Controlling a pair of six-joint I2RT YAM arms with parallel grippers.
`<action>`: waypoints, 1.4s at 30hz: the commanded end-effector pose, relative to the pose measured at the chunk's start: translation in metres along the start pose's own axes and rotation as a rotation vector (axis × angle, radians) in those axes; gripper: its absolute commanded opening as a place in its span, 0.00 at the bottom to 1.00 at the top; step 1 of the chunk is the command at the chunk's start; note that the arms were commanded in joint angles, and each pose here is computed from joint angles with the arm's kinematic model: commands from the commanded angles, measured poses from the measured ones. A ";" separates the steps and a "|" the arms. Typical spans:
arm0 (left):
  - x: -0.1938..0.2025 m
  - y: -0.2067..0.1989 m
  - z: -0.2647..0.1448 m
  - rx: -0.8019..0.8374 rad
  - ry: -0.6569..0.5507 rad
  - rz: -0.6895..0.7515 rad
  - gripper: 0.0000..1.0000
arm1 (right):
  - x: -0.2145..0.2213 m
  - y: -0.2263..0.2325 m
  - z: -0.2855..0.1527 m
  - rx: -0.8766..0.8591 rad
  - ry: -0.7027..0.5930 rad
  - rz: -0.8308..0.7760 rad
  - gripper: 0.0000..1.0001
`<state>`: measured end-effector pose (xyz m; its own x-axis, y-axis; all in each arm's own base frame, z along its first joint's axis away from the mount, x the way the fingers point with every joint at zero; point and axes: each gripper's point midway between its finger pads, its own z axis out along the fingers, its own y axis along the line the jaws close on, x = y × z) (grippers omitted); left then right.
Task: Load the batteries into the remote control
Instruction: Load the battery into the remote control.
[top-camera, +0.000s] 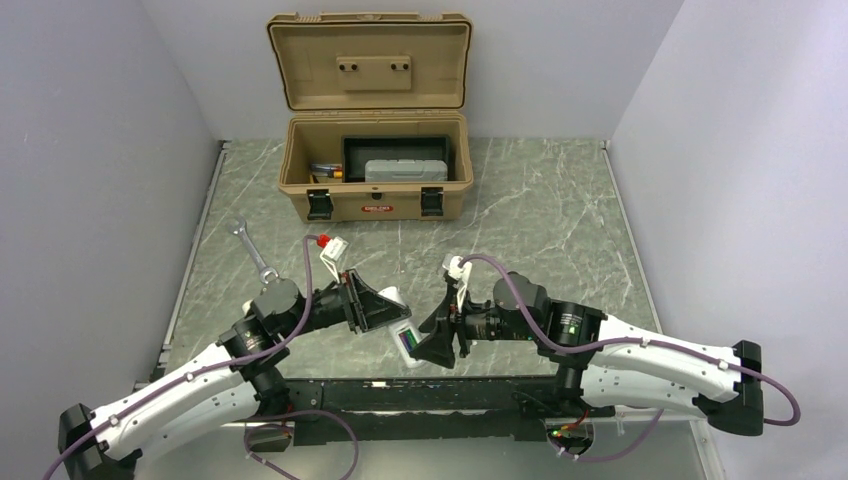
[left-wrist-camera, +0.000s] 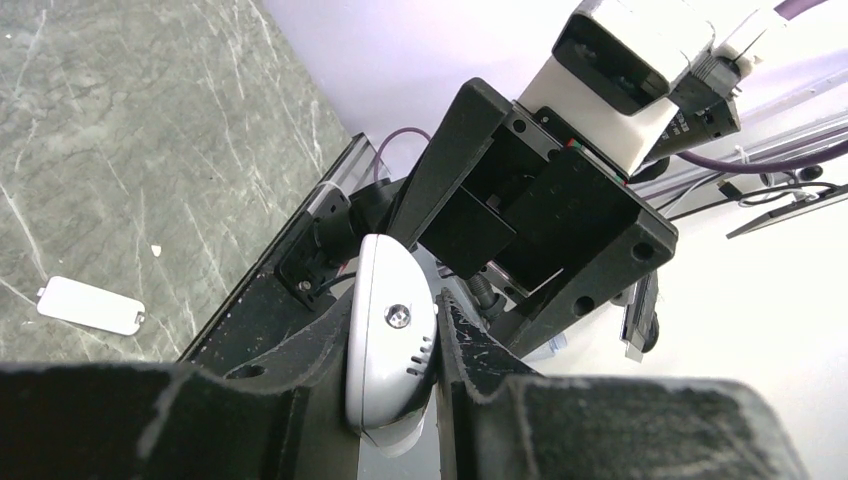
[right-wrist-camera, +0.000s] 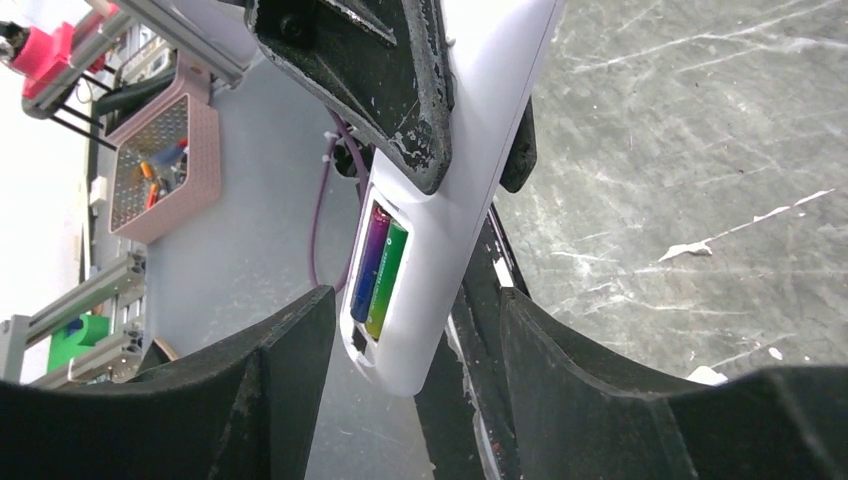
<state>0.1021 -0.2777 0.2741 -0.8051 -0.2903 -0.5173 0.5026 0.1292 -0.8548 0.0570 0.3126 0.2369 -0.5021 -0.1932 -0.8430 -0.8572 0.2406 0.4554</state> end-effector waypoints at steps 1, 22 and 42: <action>-0.020 -0.033 -0.003 0.092 -0.066 0.058 0.00 | -0.028 0.017 -0.006 -0.055 -0.106 0.017 0.61; -0.021 -0.035 0.000 0.103 -0.065 0.056 0.00 | -0.037 0.019 -0.001 -0.073 -0.179 0.099 0.31; -0.026 -0.037 -0.005 0.108 -0.102 0.078 0.00 | -0.029 -0.001 0.005 0.052 -0.114 0.123 0.00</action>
<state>0.1002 -0.2752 0.2804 -0.7815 -0.2934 -0.5506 0.5409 0.1212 -0.8323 0.0674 0.3211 0.2516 -0.5904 -0.0557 -0.8052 -0.7849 0.2723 0.5566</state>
